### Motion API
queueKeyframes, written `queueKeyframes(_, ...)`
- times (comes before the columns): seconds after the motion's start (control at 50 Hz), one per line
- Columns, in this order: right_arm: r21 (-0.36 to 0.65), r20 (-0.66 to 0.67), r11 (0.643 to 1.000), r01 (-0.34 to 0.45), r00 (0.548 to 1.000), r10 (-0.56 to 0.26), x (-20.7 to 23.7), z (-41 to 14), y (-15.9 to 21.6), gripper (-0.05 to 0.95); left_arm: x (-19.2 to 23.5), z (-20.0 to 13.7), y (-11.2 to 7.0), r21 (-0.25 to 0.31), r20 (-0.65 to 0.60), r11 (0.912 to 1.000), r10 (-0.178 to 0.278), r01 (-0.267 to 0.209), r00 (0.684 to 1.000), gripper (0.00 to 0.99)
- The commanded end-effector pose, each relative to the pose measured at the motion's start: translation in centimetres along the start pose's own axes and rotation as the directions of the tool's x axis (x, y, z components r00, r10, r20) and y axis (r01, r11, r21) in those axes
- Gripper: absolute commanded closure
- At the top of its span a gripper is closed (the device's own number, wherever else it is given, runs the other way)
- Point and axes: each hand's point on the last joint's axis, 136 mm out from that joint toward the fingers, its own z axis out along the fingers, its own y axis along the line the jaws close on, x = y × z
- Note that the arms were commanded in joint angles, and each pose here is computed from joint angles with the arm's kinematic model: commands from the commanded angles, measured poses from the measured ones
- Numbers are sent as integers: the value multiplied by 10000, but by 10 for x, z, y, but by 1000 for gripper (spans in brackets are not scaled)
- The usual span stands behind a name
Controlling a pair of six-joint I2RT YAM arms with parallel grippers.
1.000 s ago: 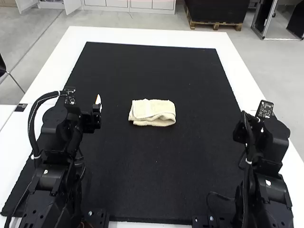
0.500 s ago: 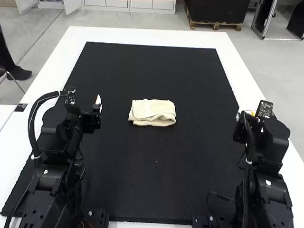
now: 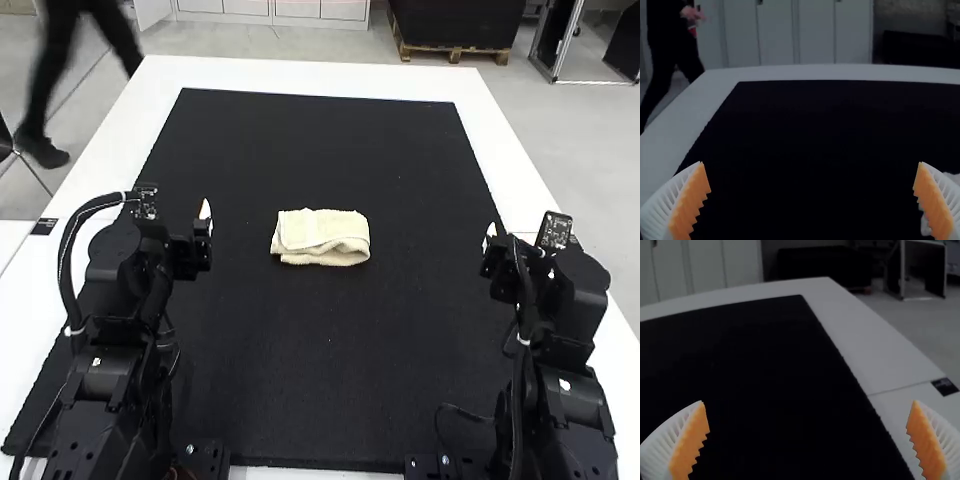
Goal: Fold the towel.
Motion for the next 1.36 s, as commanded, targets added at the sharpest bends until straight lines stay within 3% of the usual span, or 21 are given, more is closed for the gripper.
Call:
queueKeyframes(0.0,-4,86,9999,172,9998,-172,-1,0,-1,-11,-2,0,9,-364,115,9993,71,-67,9999,36)
queueKeyframes(0.28,-3,102,9997,249,9996,-249,-1,0,-1,-11,-4,-1,22,-917,193,9958,75,-57,9998,36)
queueKeyframes(0.56,-3,102,9997,249,9996,-249,-1,0,-1,-11,-4,-1,27,-1100,203,9939,78,-55,9998,36)
queueKeyframes(0.76,-3,86,9997,249,9997,-249,-1,0,-1,-11,-5,-7,58,-2351,247,9719,-38,95,9997,36)
queueKeyframes(0.92,-3,102,9997,249,9996,-249,-1,0,-1,-11,-5,-10,71,-2894,303,9568,-188,267,9994,36)
queueKeyframes(1.04,-3,102,9997,249,9996,-249,-1,0,-1,-11,-1,-11,75,-3057,329,9485,-764,828,9965,36)
queueKeyframes(1.14,-3,86,9997,249,9997,-249,-1,0,-1,-11,6,-12,76,-3101,329,9354,-1680,1698,9852,36)
queueKeyframes(1.18,-3,102,9997,249,9996,-249,-1,0,-1,-11,10,-12,76,-3111,331,9256,-2163,2157,9758,36)
queueKeyframes(1.22,-3,102,9997,249,9996,-249,-1,0,-1,-11,15,-12,76,-3134,331,9096,-2765,2726,9605,36)
queueKeyframes(1.34,-3,102,9997,249,9996,-249,-1,0,-1,-11,17,-12,76,-3159,321,9048,-2905,2855,9563,36)
